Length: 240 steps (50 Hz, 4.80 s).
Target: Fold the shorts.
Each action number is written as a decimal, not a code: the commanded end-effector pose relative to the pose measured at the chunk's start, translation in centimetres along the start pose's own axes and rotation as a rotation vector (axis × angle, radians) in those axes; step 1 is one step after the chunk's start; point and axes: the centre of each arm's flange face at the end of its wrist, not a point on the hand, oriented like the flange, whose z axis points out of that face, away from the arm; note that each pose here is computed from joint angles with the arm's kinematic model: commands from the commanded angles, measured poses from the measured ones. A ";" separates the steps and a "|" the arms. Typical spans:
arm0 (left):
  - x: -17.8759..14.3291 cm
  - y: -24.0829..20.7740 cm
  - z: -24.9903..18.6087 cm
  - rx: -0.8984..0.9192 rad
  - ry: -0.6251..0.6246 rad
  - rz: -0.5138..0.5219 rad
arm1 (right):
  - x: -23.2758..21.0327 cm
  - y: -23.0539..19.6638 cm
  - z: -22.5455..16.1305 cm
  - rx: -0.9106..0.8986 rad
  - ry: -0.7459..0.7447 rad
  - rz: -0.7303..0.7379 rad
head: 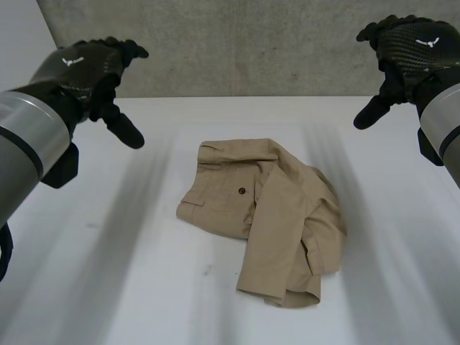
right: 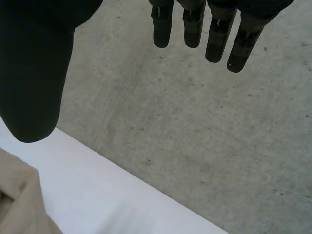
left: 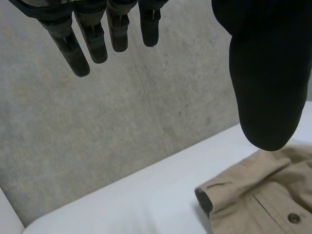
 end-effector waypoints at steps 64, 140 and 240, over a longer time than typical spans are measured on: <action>-7.7 9.2 15.2 0.138 -0.385 0.340 | -0.8 14.1 -2.9 -0.261 -0.224 -0.155; 1.8 20.7 -7.6 -0.582 0.000 0.279 | -5.1 20.8 0.7 -0.321 -0.621 -0.484; -0.2 15.8 0.2 -0.352 0.047 0.355 | -4.0 14.0 2.3 -0.624 -0.553 -0.118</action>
